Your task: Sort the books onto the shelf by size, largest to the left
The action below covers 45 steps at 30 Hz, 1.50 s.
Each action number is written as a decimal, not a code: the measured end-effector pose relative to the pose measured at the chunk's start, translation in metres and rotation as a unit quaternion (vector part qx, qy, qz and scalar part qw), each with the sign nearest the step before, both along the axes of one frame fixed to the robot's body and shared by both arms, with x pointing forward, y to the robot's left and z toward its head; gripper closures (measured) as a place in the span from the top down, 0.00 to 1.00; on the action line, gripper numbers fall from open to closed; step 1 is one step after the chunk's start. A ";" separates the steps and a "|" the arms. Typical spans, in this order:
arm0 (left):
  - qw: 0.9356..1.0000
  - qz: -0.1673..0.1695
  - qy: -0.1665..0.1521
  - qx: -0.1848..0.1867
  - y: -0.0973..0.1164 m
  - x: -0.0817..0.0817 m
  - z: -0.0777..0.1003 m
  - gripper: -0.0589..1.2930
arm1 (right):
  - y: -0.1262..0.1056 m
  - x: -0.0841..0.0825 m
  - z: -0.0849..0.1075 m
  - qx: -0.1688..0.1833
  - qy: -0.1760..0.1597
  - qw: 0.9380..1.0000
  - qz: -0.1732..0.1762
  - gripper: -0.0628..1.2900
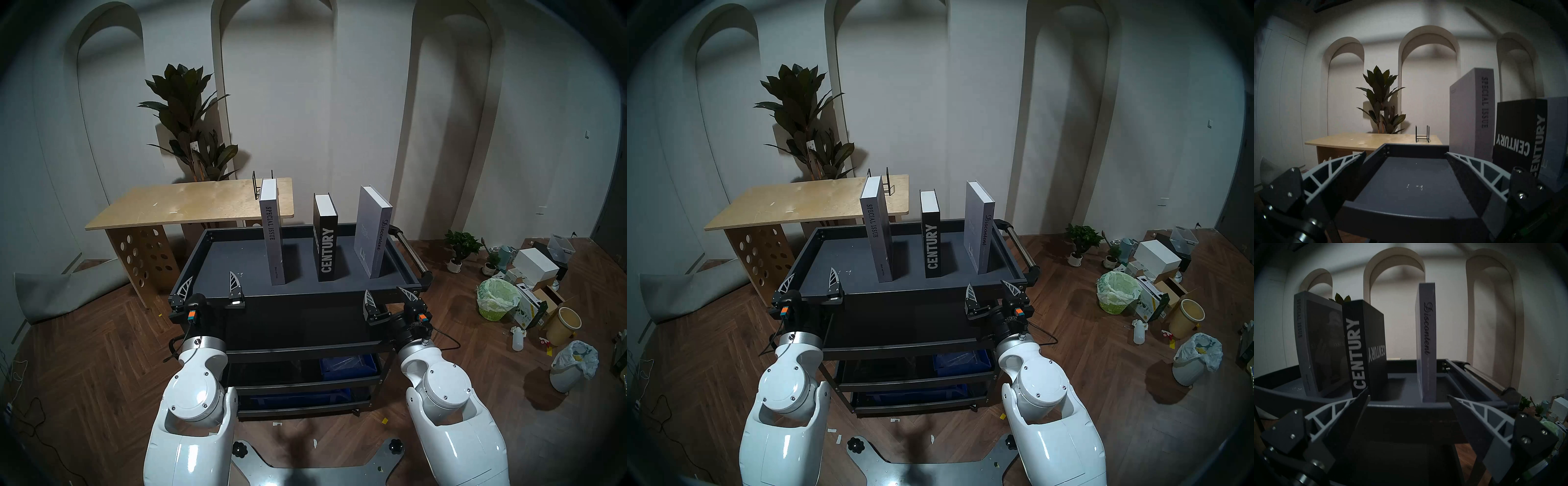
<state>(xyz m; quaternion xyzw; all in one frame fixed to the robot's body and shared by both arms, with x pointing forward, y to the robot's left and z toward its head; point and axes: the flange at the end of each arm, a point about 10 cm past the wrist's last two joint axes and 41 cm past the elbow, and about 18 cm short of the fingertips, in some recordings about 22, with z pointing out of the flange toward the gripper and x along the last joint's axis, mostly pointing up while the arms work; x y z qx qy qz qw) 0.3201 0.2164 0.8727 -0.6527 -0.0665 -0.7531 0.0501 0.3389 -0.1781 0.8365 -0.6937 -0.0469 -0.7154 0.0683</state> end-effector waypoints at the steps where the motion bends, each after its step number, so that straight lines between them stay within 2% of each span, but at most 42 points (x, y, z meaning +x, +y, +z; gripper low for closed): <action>1: 1.000 -0.007 0.003 -0.005 -0.001 -0.001 0.003 0.96 | -0.001 0.000 0.005 0.001 -0.003 1.000 -0.001 0.95; 8: 0.997 -0.053 0.036 -0.032 -0.002 -0.005 0.016 0.96 | -0.006 -0.004 0.024 0.003 0.000 1.000 -0.018 0.95; 10: 0.995 -0.074 0.055 -0.040 -0.001 -0.007 0.019 0.96 | -0.007 -0.006 0.030 -0.001 0.002 1.000 -0.025 0.95; 16: 0.991 -0.101 0.079 -0.047 -0.001 -0.004 0.026 0.96 | -0.011 -0.009 0.041 -0.013 0.002 0.999 -0.039 0.95; 23: 0.990 -0.114 0.078 -0.043 -0.012 0.008 0.028 0.96 | -0.019 0.000 0.041 -0.025 -0.007 0.999 -0.045 0.95; 31: 0.990 -0.112 0.074 -0.037 -0.023 0.020 0.024 0.96 | -0.024 0.008 0.036 -0.026 -0.016 0.999 -0.034 0.95; 45: 0.992 -0.118 0.048 -0.020 -0.043 0.034 0.036 0.96 | -0.030 0.020 0.054 -0.014 -0.053 0.998 -0.030 0.95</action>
